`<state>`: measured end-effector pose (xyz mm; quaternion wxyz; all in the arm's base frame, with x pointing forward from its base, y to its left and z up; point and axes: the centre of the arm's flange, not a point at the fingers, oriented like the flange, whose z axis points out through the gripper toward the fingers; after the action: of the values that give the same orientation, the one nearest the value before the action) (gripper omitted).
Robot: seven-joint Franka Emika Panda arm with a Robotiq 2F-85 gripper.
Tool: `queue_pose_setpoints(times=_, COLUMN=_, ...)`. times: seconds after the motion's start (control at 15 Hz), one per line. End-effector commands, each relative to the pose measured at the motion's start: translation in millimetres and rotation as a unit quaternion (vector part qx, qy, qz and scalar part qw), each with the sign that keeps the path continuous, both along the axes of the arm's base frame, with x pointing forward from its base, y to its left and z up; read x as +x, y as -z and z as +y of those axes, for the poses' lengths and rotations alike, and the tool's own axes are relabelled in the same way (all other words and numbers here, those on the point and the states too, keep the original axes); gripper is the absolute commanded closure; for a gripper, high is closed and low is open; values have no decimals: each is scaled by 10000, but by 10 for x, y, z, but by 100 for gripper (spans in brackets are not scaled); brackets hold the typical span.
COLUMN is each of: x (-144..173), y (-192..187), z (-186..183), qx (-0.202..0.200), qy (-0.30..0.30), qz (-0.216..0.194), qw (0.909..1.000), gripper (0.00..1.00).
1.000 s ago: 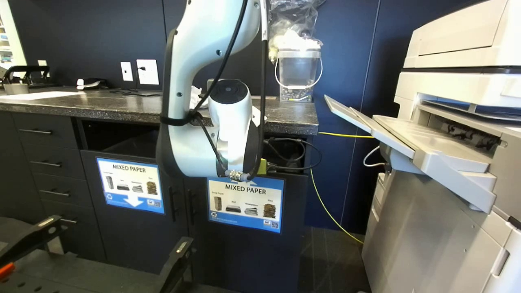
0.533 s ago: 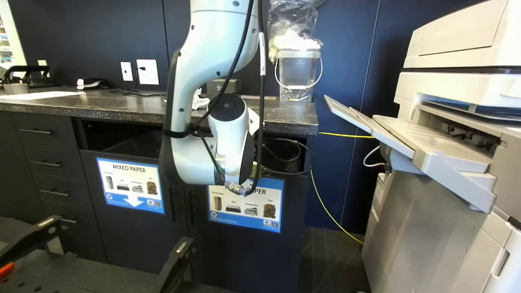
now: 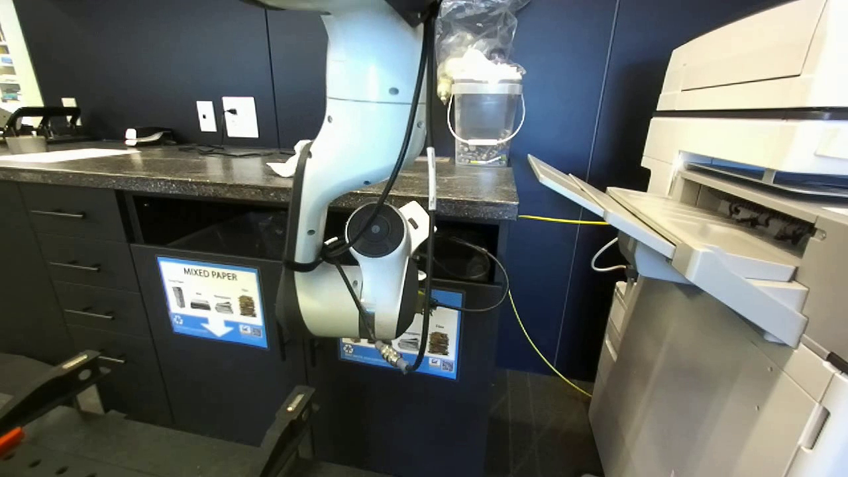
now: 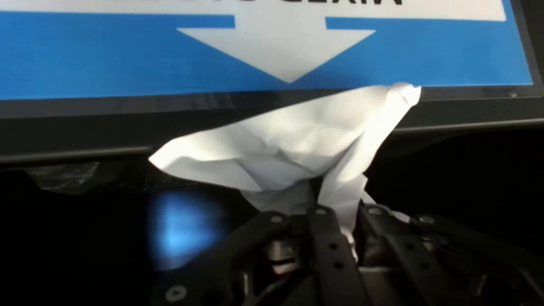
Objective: Put the right and left pieces of white paper in the right bin respectively
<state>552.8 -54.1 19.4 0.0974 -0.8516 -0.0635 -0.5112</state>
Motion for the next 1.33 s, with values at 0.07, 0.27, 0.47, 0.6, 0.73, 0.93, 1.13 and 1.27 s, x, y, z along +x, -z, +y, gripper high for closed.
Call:
queue_pose_setpoints(times=0.07, x=296, y=181, z=-106, qx=593, qy=46, qz=-564, qw=9966, gripper=90)
queue_pose_setpoints(times=0.27, x=399, y=170, z=-132, qx=741, qy=8, qz=-672, qw=9950, gripper=89)
queue_pose_setpoints(times=0.47, x=506, y=64, z=-173, qx=791, qy=27, qz=-808, qw=9936, gripper=90)
queue_pose_setpoints(times=0.6, x=597, y=17, z=-187, qx=803, qy=23, qz=-849, qw=9931, gripper=89)
queue_pose_setpoints(times=0.73, x=689, y=3, z=-180, qx=834, qy=-33, qz=-880, qw=9926, gripper=90)
queue_pose_setpoints(times=0.93, x=769, y=-15, z=-156, qx=870, qy=-84, qz=-841, qw=9926, gripper=90)
queue_pose_setpoints(times=1.13, x=805, y=13, z=-145, qx=915, qy=-95, qz=-823, qw=9924, gripper=90)
queue_pose_setpoints(times=1.27, x=816, y=26, z=-145, qx=924, qy=-74, qz=-804, qw=9924, gripper=90)
